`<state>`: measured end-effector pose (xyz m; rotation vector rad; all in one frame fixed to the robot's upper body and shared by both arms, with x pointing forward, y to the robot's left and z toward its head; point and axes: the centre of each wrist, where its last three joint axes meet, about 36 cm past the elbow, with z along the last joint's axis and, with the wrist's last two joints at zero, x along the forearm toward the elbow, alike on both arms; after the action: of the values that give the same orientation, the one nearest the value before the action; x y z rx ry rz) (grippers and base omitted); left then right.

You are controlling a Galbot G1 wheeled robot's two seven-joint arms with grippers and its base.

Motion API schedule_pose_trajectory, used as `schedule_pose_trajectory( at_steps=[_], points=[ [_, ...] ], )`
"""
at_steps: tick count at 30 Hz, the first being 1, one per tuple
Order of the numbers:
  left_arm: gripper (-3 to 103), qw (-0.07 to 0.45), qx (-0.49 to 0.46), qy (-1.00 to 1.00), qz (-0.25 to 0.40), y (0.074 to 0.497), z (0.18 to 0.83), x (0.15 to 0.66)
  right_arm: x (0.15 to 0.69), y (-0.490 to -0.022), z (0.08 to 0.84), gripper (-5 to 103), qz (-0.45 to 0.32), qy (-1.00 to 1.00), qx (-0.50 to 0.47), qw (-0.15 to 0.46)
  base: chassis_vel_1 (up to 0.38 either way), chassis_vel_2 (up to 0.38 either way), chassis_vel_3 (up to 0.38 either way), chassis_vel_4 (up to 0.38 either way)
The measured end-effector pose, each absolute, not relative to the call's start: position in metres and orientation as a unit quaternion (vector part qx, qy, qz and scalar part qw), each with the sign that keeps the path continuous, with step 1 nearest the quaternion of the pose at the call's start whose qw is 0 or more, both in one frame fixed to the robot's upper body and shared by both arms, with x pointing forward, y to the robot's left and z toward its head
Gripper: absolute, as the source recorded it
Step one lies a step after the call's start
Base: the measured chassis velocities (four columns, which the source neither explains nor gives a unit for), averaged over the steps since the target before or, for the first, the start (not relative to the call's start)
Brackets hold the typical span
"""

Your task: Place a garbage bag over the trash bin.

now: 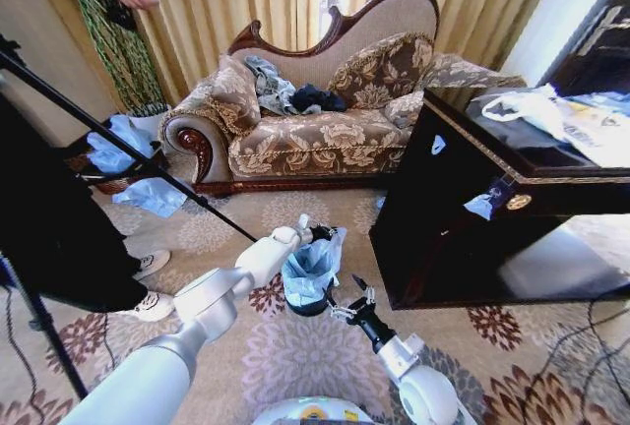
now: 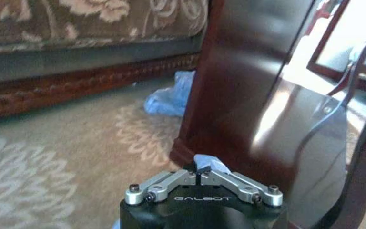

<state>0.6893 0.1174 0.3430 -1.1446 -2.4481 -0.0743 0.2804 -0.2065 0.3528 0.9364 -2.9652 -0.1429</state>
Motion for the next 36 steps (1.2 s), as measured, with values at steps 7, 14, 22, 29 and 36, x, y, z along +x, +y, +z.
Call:
schedule_pose_trajectory(
  at_steps=[7,14,22,29,36],
  points=[
    [7,0.292,-0.362,-0.884,-0.03,0.122,0.357,0.688,0.274,-0.208,0.352,100,-0.049,-0.954,0.295,0.017,0.0,0.0,0.0,0.0],
    [28,0.376,-0.307,-0.874,0.01,0.105,0.36,0.684,0.266,-0.208,0.349,100,-0.052,-0.955,0.292,0.023,0.0,0.0,0.0,0.0],
    [61,0.428,-0.254,-0.862,0.097,0.089,0.363,0.683,0.259,-0.21,0.346,100,-0.053,-0.956,0.288,0.03,0.0,0.0,0.0,0.0],
    [84,0.441,-0.221,-0.86,0.133,0.112,0.38,0.689,0.259,-0.212,0.346,100,-0.052,-0.956,0.286,0.031,0.0,0.0,0.0,0.0],
    [100,0.422,-0.225,-0.873,0.098,0.151,0.39,0.685,0.258,-0.212,0.347,100,-0.053,-0.957,0.284,0.03,0.0,0.0,0.0,0.0]
  ],
)
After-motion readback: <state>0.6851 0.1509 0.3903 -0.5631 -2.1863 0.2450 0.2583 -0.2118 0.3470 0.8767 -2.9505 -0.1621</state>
